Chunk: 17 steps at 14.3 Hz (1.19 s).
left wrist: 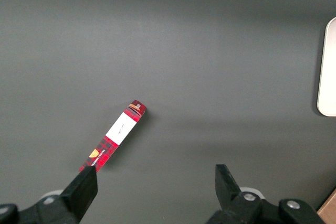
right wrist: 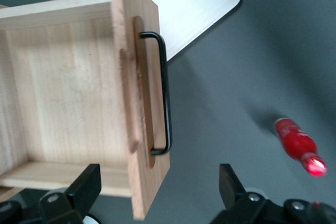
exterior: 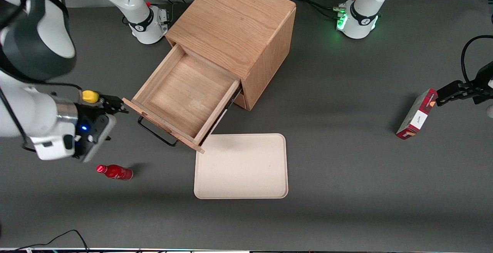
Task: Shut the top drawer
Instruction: 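Lower the right gripper against the drawer front beside the black handle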
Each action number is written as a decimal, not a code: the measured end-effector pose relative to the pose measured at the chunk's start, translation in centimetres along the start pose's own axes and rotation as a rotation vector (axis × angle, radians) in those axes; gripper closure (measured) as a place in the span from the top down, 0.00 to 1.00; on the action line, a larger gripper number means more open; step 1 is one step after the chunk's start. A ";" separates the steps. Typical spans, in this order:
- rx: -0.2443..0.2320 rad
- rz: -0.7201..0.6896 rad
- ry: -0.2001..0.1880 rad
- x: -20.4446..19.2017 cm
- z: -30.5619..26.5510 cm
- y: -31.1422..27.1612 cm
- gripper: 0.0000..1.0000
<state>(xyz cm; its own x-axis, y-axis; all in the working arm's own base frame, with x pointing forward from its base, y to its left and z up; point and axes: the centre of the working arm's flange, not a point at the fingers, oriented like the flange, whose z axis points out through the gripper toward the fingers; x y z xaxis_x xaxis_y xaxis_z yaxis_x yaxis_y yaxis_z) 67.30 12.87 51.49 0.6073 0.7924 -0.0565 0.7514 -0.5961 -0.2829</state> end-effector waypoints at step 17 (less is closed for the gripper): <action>0.124 0.029 -0.044 2.5 11.6 5.0 1.00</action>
<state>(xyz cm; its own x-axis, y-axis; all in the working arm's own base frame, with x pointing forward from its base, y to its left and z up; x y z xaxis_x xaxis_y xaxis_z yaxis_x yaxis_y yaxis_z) 69.57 13.42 38.84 0.6148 0.7814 -0.1072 0.6943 -0.6006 -0.3964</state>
